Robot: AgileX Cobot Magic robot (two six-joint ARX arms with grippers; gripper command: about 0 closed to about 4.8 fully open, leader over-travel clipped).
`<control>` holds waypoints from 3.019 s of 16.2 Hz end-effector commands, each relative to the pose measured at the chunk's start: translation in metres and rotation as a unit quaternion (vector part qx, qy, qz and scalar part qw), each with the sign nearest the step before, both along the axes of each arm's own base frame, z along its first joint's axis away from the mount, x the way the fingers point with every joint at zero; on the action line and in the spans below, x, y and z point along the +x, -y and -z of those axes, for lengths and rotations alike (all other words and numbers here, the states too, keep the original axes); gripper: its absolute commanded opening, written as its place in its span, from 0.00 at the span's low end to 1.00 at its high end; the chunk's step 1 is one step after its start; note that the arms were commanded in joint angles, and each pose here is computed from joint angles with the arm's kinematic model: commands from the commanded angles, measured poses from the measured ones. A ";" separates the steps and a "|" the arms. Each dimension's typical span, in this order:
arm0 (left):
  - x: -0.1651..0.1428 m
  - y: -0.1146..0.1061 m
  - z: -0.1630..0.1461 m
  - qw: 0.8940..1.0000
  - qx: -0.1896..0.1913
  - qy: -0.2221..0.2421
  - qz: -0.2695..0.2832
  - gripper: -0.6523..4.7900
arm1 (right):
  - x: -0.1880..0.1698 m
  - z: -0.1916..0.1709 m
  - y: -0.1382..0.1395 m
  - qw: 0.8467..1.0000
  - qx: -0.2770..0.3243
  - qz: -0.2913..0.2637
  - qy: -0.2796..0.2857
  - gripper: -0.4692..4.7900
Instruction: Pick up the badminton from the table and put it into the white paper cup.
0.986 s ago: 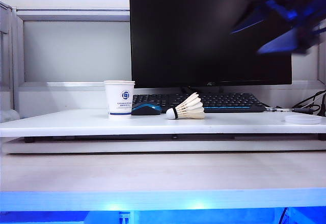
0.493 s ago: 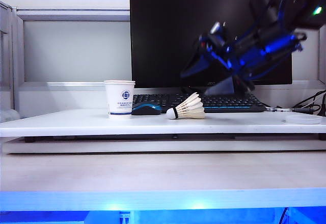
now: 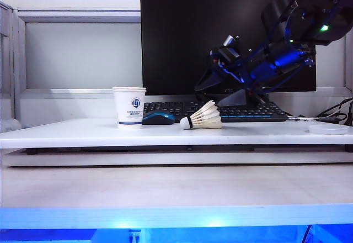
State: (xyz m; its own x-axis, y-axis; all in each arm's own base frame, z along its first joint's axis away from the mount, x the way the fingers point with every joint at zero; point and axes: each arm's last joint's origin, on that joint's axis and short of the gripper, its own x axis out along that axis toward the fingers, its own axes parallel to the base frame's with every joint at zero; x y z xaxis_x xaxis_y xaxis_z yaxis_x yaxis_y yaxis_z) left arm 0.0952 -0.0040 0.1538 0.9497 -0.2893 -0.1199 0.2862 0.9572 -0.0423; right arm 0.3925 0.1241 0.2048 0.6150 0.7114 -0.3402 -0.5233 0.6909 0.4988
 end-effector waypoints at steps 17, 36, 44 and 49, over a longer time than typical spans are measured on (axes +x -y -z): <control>0.000 0.000 0.002 1.000 0.005 -0.009 -0.007 0.16 | -0.003 -0.004 -0.015 0.999 0.028 -0.021 -0.010 0.53; 0.000 -0.001 0.002 1.000 0.013 -0.007 -0.011 0.16 | 0.015 -0.035 -0.038 0.992 0.091 -0.076 0.037 0.07; 0.000 -0.001 0.002 1.000 0.014 -0.007 -0.014 0.16 | 0.008 -0.072 -0.087 0.991 0.073 -0.080 0.073 0.07; 0.000 -0.001 0.002 1.000 0.014 -0.007 -0.014 0.16 | 0.009 -0.066 -0.102 0.990 0.074 -0.090 0.075 0.07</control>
State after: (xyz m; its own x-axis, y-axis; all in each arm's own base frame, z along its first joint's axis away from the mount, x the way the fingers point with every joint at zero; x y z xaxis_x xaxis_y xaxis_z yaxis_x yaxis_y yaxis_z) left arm 0.0954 -0.0031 0.1536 0.9584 -0.2578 -0.1228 0.2579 0.9661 -0.0154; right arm 0.3993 0.2247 0.2669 0.5028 0.8492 -0.1616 -0.6940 0.5080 0.5102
